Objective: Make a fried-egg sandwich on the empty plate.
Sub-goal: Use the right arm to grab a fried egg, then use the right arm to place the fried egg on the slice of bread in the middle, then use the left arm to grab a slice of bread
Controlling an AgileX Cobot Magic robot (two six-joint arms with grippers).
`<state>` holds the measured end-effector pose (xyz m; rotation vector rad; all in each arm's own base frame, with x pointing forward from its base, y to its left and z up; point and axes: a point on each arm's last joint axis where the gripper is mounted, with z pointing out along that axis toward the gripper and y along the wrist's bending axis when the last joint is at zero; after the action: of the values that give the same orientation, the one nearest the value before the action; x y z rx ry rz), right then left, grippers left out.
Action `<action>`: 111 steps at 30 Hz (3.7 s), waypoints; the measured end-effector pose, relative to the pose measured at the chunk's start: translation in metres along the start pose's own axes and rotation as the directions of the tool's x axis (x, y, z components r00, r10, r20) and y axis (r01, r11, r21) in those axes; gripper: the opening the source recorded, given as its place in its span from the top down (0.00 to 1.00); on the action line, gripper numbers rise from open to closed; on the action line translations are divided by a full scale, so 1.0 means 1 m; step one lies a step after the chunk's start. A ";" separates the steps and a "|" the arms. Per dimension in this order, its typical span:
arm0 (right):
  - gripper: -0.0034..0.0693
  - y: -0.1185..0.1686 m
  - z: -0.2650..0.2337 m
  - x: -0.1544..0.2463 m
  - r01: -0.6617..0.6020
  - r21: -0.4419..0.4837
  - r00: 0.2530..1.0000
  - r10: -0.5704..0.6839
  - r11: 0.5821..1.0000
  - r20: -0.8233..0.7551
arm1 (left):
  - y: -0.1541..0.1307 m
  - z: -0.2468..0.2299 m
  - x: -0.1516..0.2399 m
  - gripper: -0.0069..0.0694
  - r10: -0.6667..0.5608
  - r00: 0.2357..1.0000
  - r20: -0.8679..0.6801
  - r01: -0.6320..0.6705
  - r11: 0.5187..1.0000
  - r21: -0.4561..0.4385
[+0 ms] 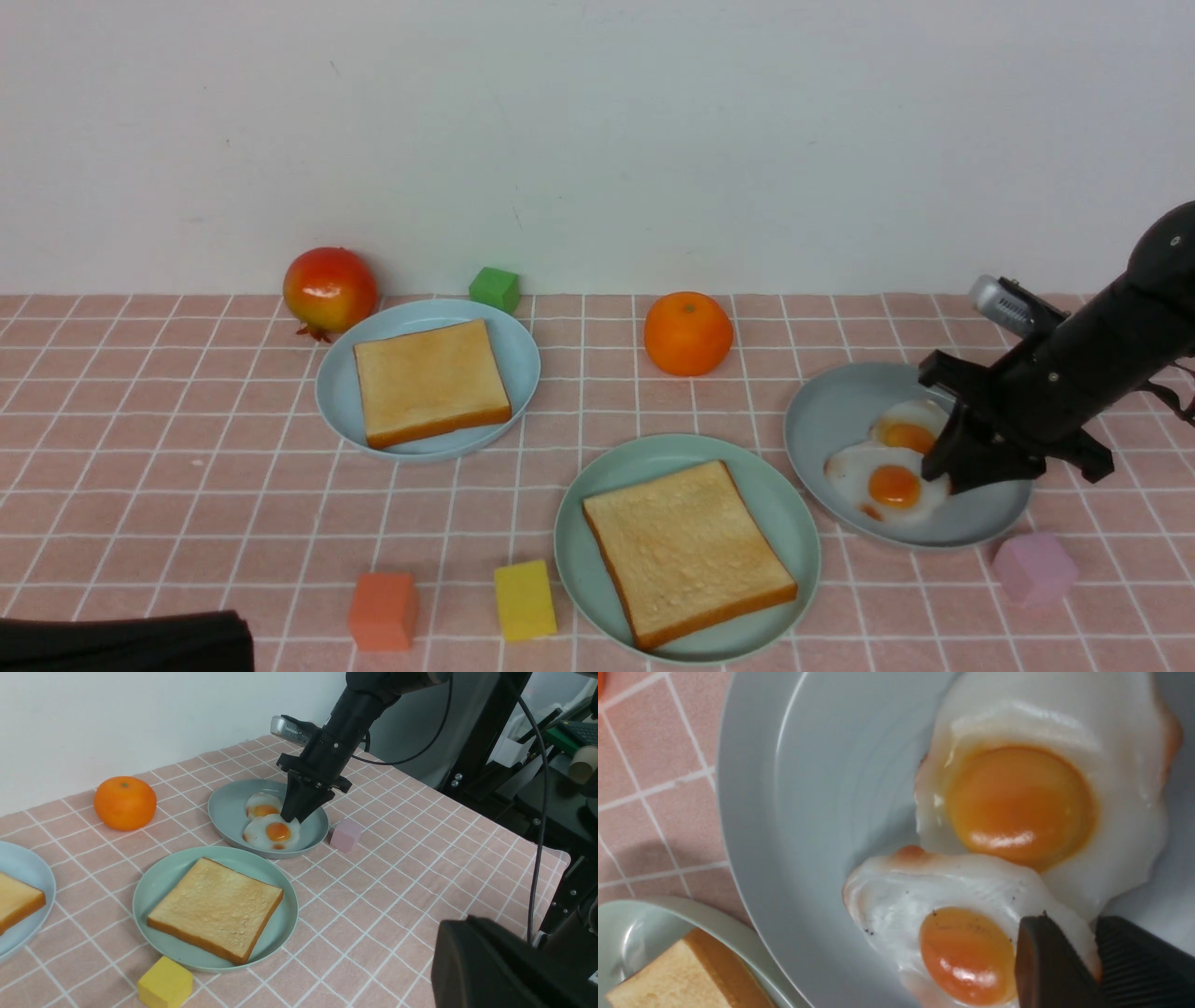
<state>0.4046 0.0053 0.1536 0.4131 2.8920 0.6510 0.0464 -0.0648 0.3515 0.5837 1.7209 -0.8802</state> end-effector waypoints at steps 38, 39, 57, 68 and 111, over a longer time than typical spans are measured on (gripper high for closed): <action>0.84 0.091 -0.157 0.111 0.376 -0.210 0.921 -0.339 0.902 0.194 | 0.006 0.007 0.001 0.89 -0.040 0.999 -0.030 0.038 0.997 -0.061; 0.84 0.100 -0.152 0.117 0.396 -0.242 0.915 -0.360 0.886 0.182 | 0.007 0.008 0.002 0.89 -0.046 0.998 -0.035 0.043 0.996 -0.073; 0.84 0.153 -0.030 0.121 0.370 -0.387 0.919 -0.394 0.844 0.019 | 0.014 0.013 0.005 0.89 -0.060 0.995 -0.083 0.047 0.988 -0.147; 0.84 0.129 0.001 0.098 0.294 -0.350 0.949 -0.314 0.889 0.002 | 0.014 0.013 0.006 0.89 -0.061 0.994 -0.091 0.047 0.988 -0.150; 0.31 0.119 -0.045 0.108 0.446 -0.157 0.893 -0.451 0.881 0.009 | 0.015 0.019 0.006 0.89 -0.088 0.991 -0.105 0.071 0.985 -0.157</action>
<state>0.3206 0.1229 0.2372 -0.2868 2.7780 0.7886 0.0670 -0.0714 0.3385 0.4723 1.9054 -0.7748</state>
